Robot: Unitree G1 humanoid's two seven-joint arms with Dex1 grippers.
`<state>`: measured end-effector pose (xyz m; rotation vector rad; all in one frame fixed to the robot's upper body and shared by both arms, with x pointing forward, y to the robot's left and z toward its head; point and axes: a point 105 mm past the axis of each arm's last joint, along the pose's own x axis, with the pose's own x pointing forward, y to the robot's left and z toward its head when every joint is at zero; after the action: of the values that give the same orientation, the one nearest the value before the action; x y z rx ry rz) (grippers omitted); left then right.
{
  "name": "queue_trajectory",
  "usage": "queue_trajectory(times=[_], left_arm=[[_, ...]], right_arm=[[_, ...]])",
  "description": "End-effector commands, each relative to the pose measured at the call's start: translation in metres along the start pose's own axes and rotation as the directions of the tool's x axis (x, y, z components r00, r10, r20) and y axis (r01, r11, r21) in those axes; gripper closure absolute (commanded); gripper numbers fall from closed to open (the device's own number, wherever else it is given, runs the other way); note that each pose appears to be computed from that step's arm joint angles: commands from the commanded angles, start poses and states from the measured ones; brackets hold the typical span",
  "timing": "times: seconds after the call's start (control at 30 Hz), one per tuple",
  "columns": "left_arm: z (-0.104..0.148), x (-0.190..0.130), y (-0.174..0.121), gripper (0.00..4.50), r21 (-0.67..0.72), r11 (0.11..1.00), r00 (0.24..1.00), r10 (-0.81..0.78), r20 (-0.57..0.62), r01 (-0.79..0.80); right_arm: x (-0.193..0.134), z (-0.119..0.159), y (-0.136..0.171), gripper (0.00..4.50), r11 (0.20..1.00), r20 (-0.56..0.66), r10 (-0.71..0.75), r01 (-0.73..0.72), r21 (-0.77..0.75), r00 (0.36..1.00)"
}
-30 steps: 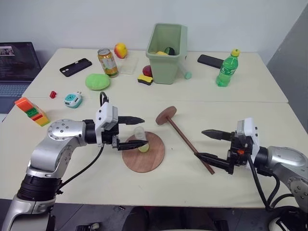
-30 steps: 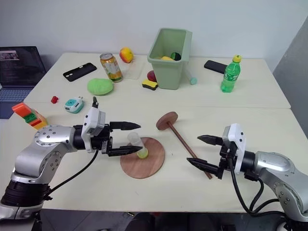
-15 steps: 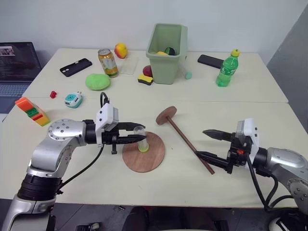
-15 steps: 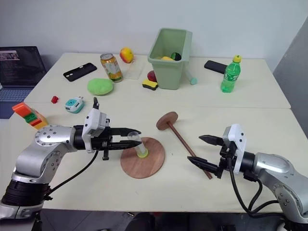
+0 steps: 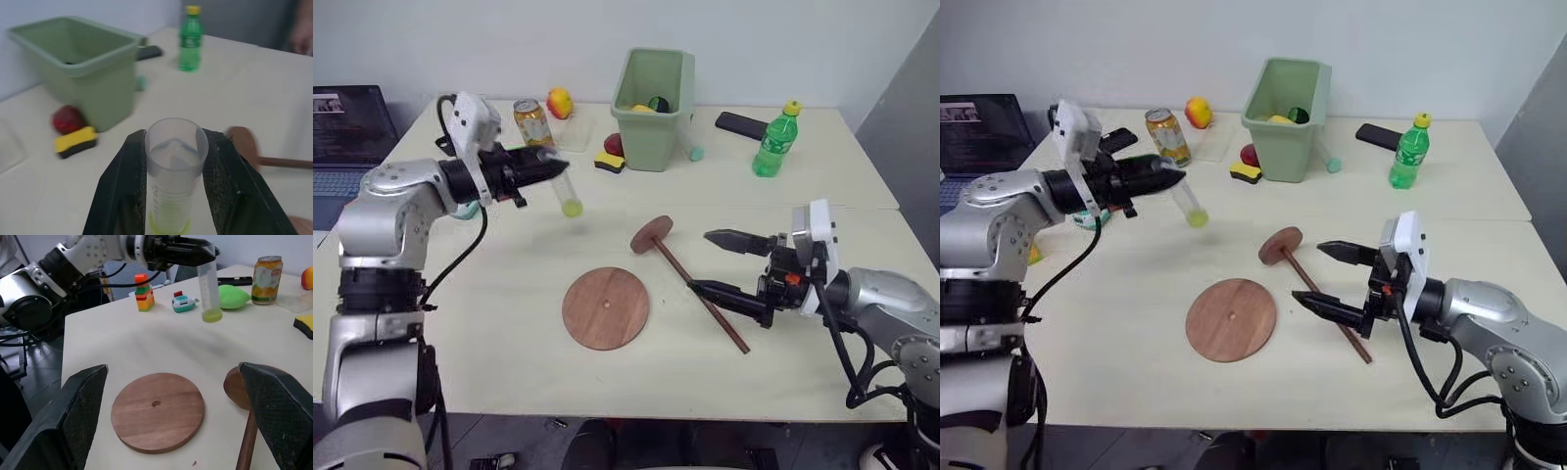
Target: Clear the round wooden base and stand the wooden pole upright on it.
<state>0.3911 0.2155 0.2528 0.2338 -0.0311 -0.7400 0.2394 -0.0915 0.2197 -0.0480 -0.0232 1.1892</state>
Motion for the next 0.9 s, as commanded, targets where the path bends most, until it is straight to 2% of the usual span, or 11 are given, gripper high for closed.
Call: queue_trajectory(times=[0.03,0.2,0.27,0.37,0.4,0.57,0.83,0.9], left_arm=[[-0.018,0.013,0.025,3.29,-0.003,0.983,0.982,0.186,0.023,-0.186],[-0.046,0.027,0.033,3.29,-0.012,0.956,0.956,0.292,0.004,-0.292],[-0.057,0.026,0.040,3.29,-0.032,0.930,0.931,0.366,0.002,-0.365],[-0.065,0.025,0.042,3.29,-0.059,0.920,0.921,0.389,0.000,-0.388],[-0.067,0.025,0.041,2.73,-0.060,0.920,0.922,0.387,-0.003,-0.386],[-0.064,0.017,0.045,1.70,-0.081,0.925,0.927,0.374,0.014,-0.372],[-0.022,-0.002,0.040,0.20,-0.053,0.967,0.963,0.254,0.093,-0.250],[-0.012,-0.012,0.033,0.08,-0.027,0.978,0.975,0.207,0.084,-0.205]], right_arm=[[0.009,0.024,0.009,0.00,0.996,0.058,0.056,-0.052,-0.066,0.997],[0.014,0.034,0.011,0.00,0.995,0.072,0.063,-0.057,-0.082,0.995],[0.012,0.032,0.012,0.00,0.995,0.065,0.057,-0.052,-0.080,0.996],[0.011,0.030,0.012,0.00,0.996,0.058,0.047,-0.042,-0.075,0.997],[0.011,0.029,0.012,0.00,0.997,0.057,0.043,-0.039,-0.073,0.997],[0.006,0.024,0.010,0.00,0.998,0.049,0.025,-0.022,-0.062,0.999],[0.007,0.019,0.001,0.00,0.999,0.035,0.016,-0.015,-0.042,0.999],[0.006,0.017,-0.003,0.00,1.000,0.024,0.016,-0.016,-0.024,1.000]])
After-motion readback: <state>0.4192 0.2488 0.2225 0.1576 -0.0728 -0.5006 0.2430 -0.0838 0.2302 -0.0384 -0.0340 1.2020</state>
